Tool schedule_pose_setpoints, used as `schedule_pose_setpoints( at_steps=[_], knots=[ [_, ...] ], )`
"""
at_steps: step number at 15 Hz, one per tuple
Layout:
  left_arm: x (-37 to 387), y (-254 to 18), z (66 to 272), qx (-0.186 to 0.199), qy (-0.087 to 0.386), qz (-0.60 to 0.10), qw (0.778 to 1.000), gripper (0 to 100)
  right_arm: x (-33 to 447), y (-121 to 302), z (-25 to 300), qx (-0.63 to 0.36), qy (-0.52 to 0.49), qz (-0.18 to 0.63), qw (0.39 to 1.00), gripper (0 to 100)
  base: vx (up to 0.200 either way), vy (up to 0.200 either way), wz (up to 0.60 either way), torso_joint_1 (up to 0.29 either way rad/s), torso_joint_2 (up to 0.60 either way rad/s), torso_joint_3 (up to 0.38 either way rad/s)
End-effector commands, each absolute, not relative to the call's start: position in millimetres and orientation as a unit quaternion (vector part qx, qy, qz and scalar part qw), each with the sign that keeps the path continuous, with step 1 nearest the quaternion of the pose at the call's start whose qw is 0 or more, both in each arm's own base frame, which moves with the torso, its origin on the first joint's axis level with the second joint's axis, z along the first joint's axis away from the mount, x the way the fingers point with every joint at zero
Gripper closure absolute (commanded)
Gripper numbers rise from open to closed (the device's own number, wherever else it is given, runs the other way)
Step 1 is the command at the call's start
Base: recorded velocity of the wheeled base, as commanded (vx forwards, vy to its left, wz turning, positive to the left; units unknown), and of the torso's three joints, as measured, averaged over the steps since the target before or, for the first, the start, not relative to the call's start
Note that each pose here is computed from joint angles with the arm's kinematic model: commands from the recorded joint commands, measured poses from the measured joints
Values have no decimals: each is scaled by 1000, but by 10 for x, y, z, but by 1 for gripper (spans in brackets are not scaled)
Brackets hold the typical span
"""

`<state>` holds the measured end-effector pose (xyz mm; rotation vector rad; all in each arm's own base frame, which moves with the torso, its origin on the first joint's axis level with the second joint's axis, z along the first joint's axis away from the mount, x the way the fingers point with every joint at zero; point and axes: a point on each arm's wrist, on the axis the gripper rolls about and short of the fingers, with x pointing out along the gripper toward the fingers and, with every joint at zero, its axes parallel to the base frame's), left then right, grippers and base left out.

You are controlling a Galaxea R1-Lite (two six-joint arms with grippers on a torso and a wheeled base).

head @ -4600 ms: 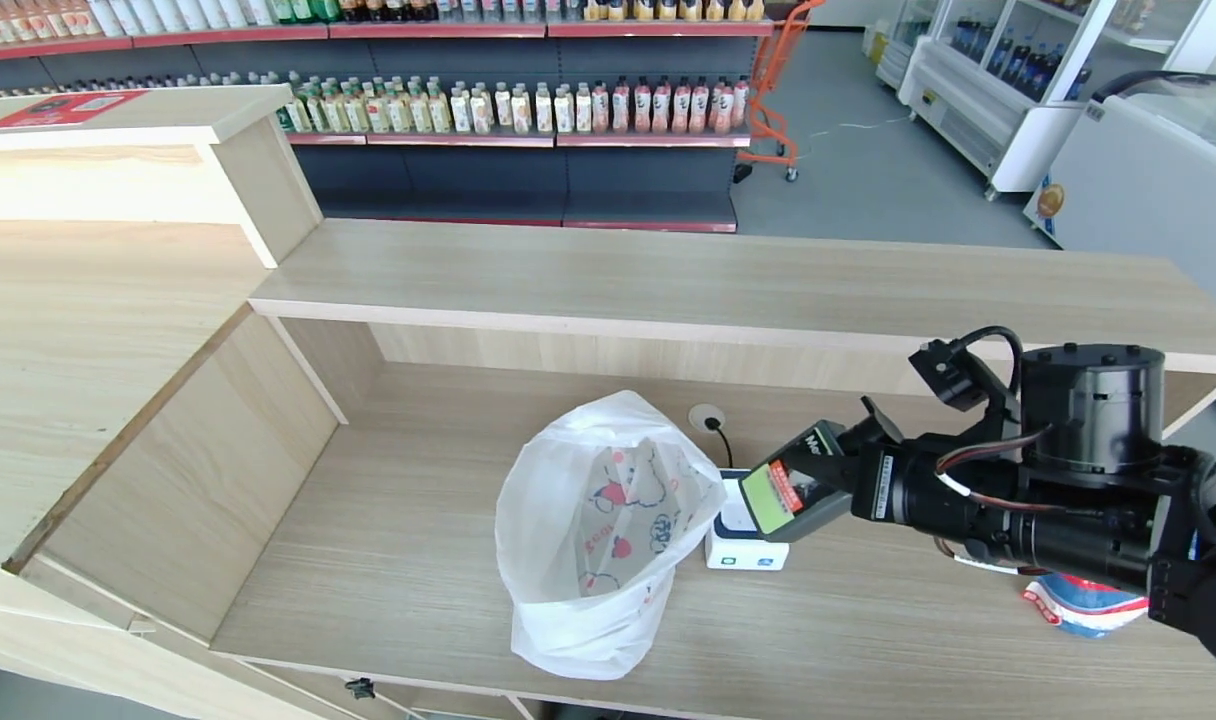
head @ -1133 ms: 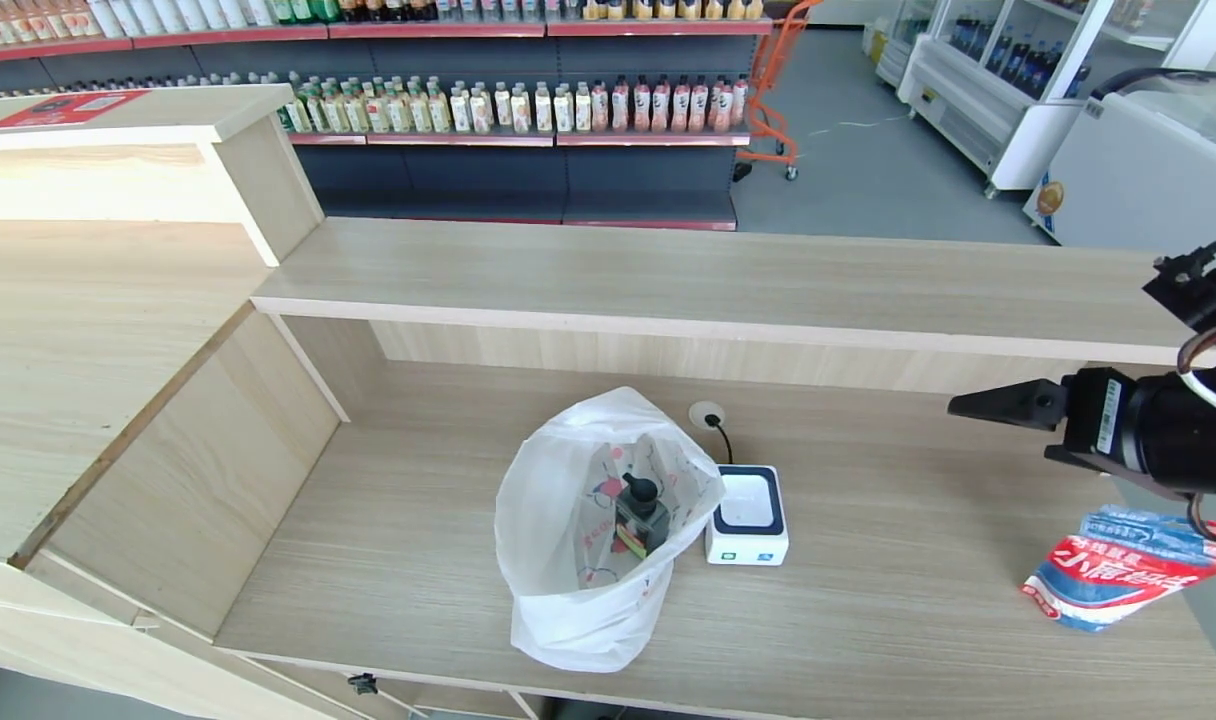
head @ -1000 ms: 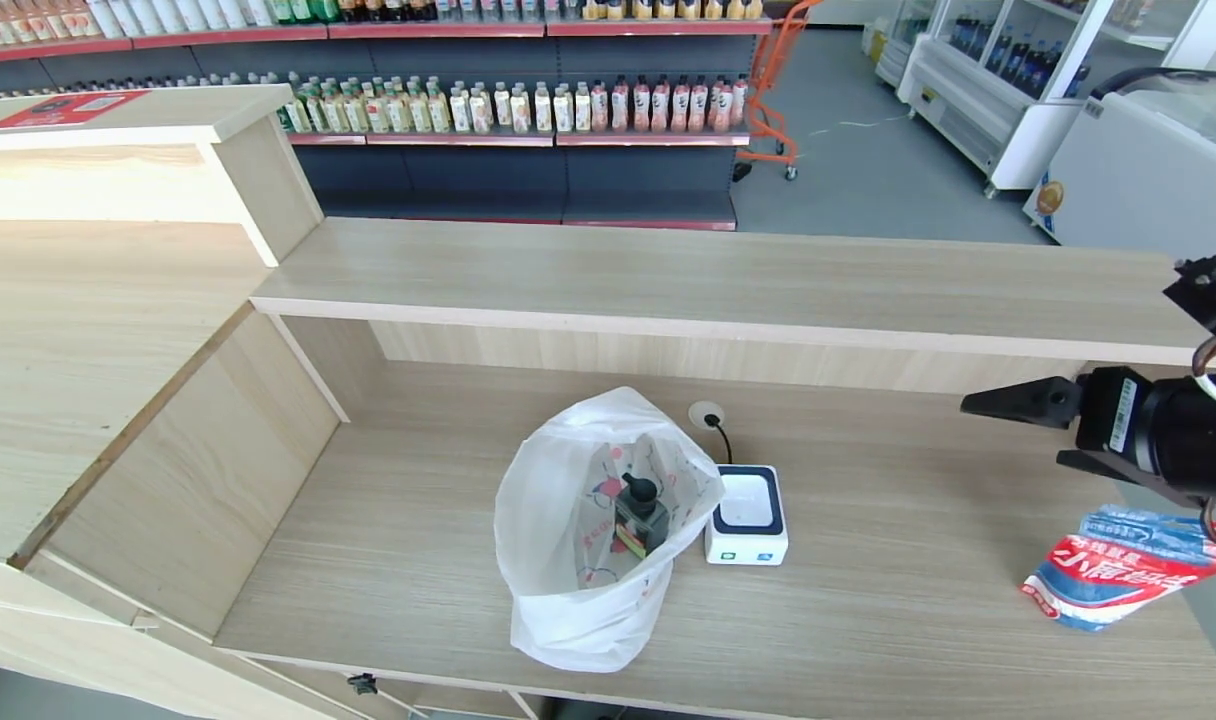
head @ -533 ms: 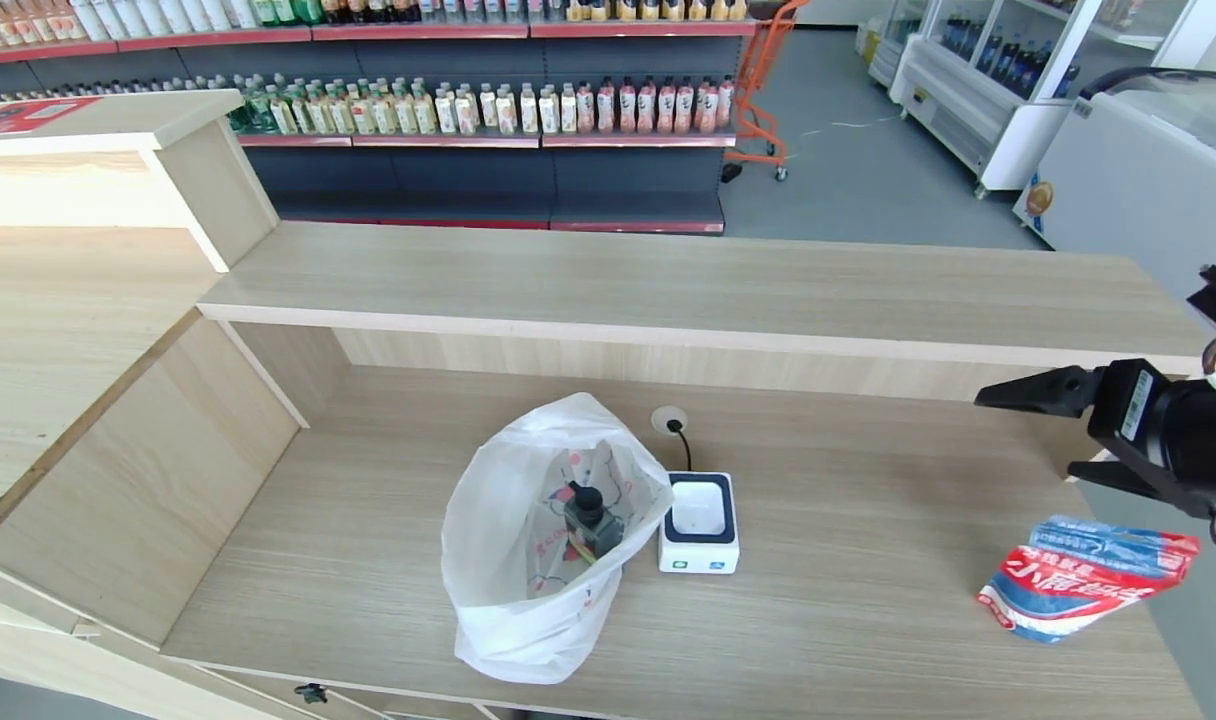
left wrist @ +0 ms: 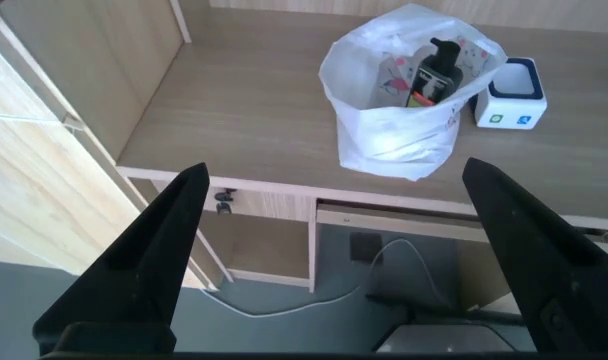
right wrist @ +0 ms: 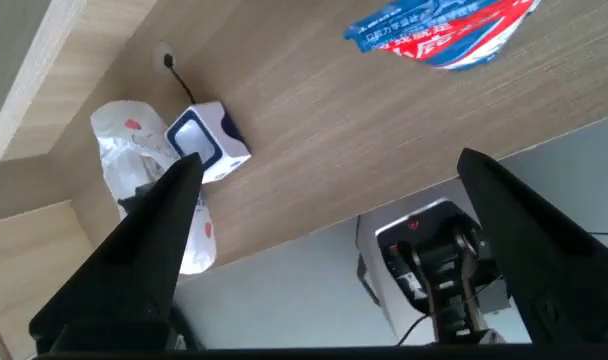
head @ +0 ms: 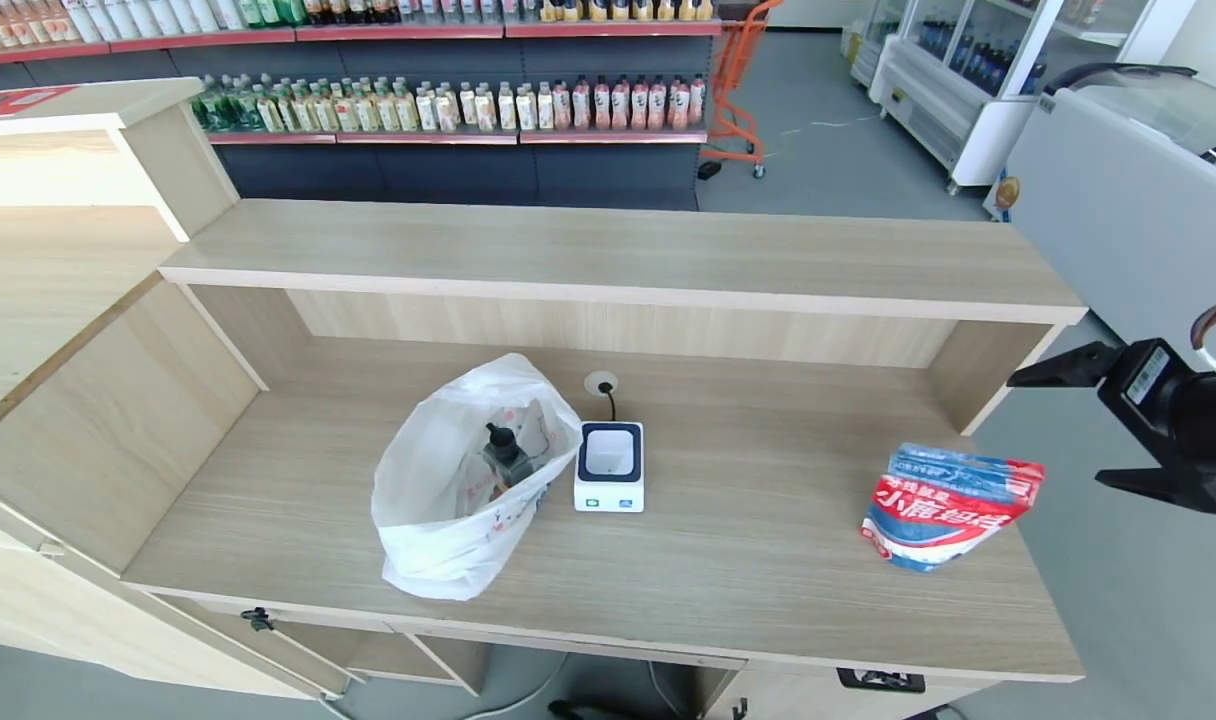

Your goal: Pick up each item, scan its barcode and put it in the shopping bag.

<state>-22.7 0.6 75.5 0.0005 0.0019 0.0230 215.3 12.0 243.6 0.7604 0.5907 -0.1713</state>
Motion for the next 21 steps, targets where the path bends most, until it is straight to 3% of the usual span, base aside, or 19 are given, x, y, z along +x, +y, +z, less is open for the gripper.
schedule_pose_setpoints(
  at_steps=[1, 4, 11, 21],
  knots=[
    [-227, 7, 755, 1, 1, 12, 1000, 0, 2518, -5, 2395, 398, 273, -149, 863, 0, 0, 0, 0, 0, 0, 0],
    [-228, 7, 759, 1, 0, 12, 1000, 0, 2852, -82, 2318, 424, 276, -216, 835, 0, 0, 0, 0, 0, 0, 0],
    [-227, 7, 755, 0, 1, 12, 1000, 0, 3547, -214, 1615, 406, 313, -335, 791, 0, 0, 0, 0, 0, 0, 0],
    [-227, 7, 755, 1, 1, 12, 1000, 0, 3981, 169, 793, 359, 375, -332, 788, 0, 0, 0, 0, 0, 0, 0]
  ],
)
